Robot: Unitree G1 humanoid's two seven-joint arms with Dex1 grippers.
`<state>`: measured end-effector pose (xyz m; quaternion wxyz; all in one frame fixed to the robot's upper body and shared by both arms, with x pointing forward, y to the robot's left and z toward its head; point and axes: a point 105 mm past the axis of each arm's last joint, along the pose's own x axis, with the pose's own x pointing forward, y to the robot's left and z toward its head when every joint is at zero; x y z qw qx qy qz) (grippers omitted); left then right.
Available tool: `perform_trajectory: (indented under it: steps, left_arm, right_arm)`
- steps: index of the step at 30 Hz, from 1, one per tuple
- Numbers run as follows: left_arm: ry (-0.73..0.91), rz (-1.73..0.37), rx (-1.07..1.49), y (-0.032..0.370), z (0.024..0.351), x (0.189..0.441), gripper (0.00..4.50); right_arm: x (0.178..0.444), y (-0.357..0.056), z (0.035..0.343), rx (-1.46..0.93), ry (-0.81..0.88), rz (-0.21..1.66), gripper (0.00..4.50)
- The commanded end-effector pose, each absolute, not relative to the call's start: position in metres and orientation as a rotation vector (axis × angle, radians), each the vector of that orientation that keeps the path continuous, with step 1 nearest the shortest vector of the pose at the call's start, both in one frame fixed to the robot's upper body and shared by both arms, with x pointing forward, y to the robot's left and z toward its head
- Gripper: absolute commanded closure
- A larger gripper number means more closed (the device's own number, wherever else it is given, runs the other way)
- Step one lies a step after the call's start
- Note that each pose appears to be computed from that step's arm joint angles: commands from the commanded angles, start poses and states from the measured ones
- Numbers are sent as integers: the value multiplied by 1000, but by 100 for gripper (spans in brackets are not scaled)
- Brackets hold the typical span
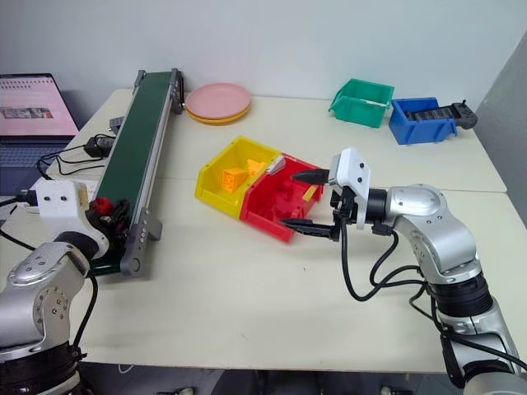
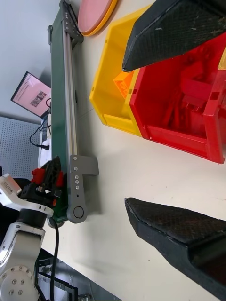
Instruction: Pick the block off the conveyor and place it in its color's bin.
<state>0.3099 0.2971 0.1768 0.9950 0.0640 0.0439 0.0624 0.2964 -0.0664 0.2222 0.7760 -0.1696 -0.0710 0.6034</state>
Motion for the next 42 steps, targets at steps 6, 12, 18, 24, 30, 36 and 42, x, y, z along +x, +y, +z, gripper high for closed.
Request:
perform_trajectory:
  steps: [6, 12, 18, 24, 30, 36, 42]
  left_arm:
    - [-49, -369, 200, 190, 233, 337, 297]
    - [3, -765, 212, 106, 223, 361, 297]
    - [27, -882, 241, 76, 212, 373, 297]
    - [27, -904, 305, 69, 202, 381, 297]
    - [27, -932, 299, 67, 200, 381, 179]
    - [16, -951, 295, 68, 206, 376, 60]
    - [-119, -926, 286, 82, 235, 363, 5]
  right_arm:
    - [287, -84, 243, -418, -217, 1200, 0]
    - [265, -119, 227, -493, -88, 1081, 0]
    - [242, -126, 215, -490, 8, 1064, 0]
    - [237, -125, 214, -478, 8, 1026, 0]
    - [236, -127, 212, -477, 17, 1007, 0]
    - [237, -126, 213, -468, 12, 1011, 0]
    - [241, -124, 214, -467, 4, 1024, 0]
